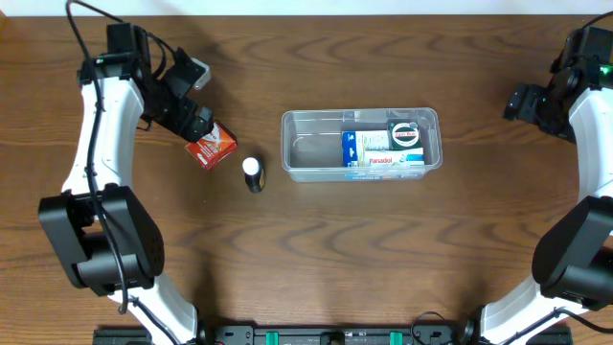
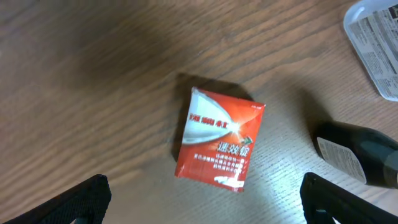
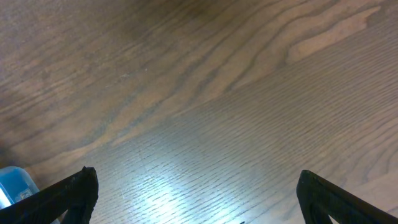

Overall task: Pack container
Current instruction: 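Move the left gripper forward over the red box, then lower the left gripper and grasp the red box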

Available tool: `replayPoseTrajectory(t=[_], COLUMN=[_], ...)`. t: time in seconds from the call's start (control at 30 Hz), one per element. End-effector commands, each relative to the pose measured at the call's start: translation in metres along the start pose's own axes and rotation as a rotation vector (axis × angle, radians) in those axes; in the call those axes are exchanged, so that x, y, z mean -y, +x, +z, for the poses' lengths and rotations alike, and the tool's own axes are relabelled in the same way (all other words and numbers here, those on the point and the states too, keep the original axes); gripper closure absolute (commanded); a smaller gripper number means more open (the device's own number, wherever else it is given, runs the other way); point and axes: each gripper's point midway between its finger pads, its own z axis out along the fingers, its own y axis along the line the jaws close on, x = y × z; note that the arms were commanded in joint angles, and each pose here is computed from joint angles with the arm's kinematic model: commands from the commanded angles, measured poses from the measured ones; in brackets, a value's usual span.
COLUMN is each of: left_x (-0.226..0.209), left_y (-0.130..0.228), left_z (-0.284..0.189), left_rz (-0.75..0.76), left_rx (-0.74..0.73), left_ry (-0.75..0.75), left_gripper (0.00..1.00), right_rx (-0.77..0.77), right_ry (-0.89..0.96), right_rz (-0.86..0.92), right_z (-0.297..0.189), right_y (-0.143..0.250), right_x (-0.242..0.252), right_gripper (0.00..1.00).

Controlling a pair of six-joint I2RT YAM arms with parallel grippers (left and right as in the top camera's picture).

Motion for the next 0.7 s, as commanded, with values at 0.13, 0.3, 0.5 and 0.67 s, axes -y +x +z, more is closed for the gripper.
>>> replayPoseTrajectory(t=[0.13, 0.3, 0.5, 0.67], left_x=[0.004, 0.003, 0.004, 0.008], left_y=[0.002, 0.004, 0.013, 0.02], left_z=[0.019, 0.024, 0.044, 0.058], left_rz=[0.047, 0.048, 0.033, 0.025], left_rx=[-0.017, -0.024, -0.067, -0.102], left_ry=[0.035, 0.041, 0.079, 0.111], left_gripper=[0.02, 0.02, 0.02, 0.02], right_rx=[0.026, 0.026, 0.026, 0.026], right_ry=[0.003, 0.003, 0.003, 0.003], right_rz=[-0.004, -0.004, -0.004, -0.004], right_z=[-0.009, -0.009, -0.009, -0.009], right_y=[-0.005, -0.005, -0.005, -0.005], right_x=[0.003, 0.003, 0.003, 0.003], right_gripper=[0.01, 0.01, 0.01, 0.01])
